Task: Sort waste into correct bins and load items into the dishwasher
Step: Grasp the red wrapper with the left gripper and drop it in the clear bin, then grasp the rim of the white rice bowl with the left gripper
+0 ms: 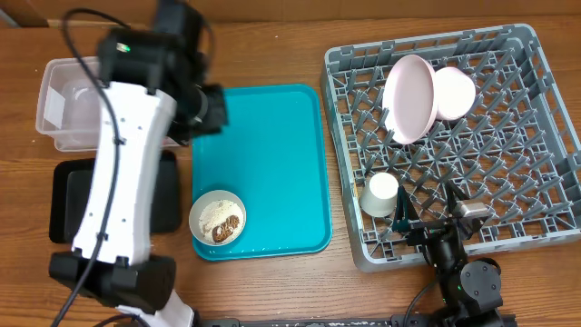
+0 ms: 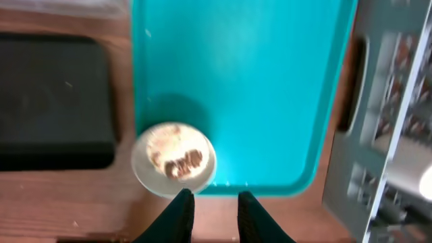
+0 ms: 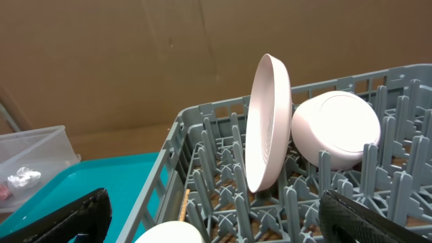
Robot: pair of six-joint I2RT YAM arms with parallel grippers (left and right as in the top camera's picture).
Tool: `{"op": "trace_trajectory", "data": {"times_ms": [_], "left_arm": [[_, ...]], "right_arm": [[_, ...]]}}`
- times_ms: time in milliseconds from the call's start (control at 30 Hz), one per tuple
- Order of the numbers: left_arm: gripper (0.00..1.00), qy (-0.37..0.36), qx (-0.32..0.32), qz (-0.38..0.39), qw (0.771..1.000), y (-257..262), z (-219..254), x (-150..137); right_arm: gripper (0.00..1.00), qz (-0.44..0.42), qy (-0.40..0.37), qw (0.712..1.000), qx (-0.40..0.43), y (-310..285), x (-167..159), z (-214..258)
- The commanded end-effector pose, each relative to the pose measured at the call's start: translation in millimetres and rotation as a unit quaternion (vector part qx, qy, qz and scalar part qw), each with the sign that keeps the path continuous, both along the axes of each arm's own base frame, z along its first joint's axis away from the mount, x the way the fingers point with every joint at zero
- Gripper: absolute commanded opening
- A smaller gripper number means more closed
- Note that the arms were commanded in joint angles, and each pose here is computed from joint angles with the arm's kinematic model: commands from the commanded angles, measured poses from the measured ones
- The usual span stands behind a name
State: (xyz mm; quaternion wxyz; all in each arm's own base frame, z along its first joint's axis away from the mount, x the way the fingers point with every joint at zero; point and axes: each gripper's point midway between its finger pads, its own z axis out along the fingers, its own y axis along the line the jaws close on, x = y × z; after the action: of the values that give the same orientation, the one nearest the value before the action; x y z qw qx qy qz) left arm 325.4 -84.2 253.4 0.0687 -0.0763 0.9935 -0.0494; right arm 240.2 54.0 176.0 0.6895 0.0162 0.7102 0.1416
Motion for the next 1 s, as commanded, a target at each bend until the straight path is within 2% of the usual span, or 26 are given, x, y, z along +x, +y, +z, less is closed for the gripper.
{"op": "trace_trajectory", "data": {"times_ms": [0,100,233,300,433,633,833,967], "left_arm": [[0.26,0.041,0.04,0.003,0.998,-17.4,-22.5,-29.1],[0.27,0.085,0.088,0.012,0.992,-25.8,-50.4,-55.7],[0.45,0.117,0.197,0.08,0.97,-10.4,-93.6,-85.6],[0.48,0.131,0.204,0.082,0.967,-9.8,-113.8,-93.0],[0.49,0.142,0.168,0.074,0.973,-20.1,-158.3,-96.7],[0.45,0.111,0.143,0.069,0.981,-25.4,-204.5,-89.4],[0.3,0.08,0.144,0.071,0.984,-22.3,-223.7,-82.1],[0.24,0.058,0.154,0.073,0.984,-19.0,-224.7,-73.7]], "right_arm": [[1.0,0.003,-0.004,1.0,0.001,1.6,-0.4,-0.9],[1.0,0.003,-0.004,1.0,0.001,1.6,-0.4,-0.9],[1.0,0.003,-0.004,1.0,0.001,1.6,-0.4,-0.9],[1.0,0.003,-0.004,1.0,0.001,1.6,-0.4,-0.9],[1.0,0.003,-0.004,1.0,0.001,1.6,-0.4,-0.9],[1.0,0.003,-0.004,1.0,0.001,1.6,-0.4,-0.9],[1.0,0.003,-0.004,1.0,0.001,1.6,-0.4,-0.9],[1.0,0.003,-0.004,1.0,0.001,1.6,-0.4,-0.9]]}}
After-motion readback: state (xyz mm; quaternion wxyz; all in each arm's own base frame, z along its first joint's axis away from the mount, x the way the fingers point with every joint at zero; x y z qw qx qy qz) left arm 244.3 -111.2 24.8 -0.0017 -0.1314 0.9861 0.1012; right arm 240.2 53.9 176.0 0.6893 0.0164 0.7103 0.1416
